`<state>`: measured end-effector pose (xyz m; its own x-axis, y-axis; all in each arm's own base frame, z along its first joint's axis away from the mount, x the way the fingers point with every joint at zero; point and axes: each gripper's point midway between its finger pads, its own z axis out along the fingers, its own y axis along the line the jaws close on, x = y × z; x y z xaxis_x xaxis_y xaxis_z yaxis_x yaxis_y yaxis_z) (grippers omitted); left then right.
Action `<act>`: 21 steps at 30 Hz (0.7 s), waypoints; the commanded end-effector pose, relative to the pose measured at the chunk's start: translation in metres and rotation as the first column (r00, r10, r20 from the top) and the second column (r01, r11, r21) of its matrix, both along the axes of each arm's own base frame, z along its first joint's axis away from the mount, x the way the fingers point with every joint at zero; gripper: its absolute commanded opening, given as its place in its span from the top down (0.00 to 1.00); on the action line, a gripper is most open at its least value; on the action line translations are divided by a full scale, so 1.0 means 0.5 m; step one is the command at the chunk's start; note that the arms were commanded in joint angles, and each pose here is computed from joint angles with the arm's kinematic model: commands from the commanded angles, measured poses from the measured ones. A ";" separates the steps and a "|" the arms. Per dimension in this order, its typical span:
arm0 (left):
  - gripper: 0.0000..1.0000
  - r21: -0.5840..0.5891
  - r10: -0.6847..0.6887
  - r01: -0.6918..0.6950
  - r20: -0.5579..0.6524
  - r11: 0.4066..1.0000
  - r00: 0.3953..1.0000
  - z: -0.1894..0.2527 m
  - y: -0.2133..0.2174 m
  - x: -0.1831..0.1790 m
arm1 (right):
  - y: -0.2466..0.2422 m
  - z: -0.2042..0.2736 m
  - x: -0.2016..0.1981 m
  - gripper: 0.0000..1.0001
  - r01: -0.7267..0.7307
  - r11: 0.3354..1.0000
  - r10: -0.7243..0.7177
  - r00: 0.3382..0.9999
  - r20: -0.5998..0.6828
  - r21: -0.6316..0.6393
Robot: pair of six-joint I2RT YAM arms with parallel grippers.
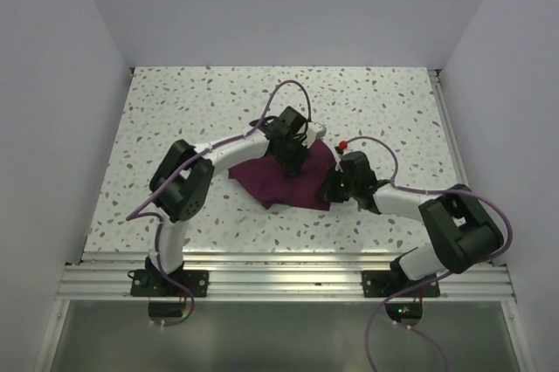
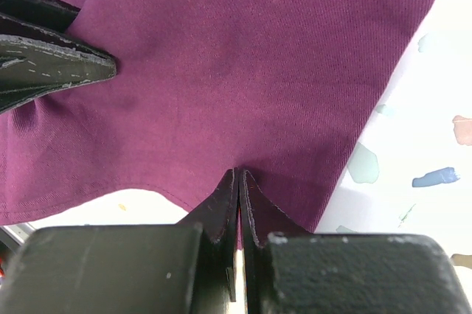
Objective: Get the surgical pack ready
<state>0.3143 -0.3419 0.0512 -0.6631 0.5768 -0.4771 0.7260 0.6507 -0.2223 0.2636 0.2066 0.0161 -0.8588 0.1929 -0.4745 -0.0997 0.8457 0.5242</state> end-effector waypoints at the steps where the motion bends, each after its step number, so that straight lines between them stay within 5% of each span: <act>1: 1.00 -0.029 -0.009 0.006 -0.103 1.000 0.995 0.031 -0.012 -0.047 | -0.024 -0.026 -0.019 1.00 0.032 0.999 -0.033 0.999 -0.025 -0.039; 21: 1.00 -0.152 0.002 -0.009 -0.047 0.988 0.999 0.181 -0.038 -0.044 | 0.012 0.031 0.042 1.00 0.085 0.990 -0.101 0.985 0.142 0.117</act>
<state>0.2995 -0.3446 0.0863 -0.7056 0.5489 -0.4481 0.6957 0.6568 -0.2909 0.2697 0.2091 0.0194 -0.8106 0.2764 -0.5162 -0.0936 0.8091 0.5802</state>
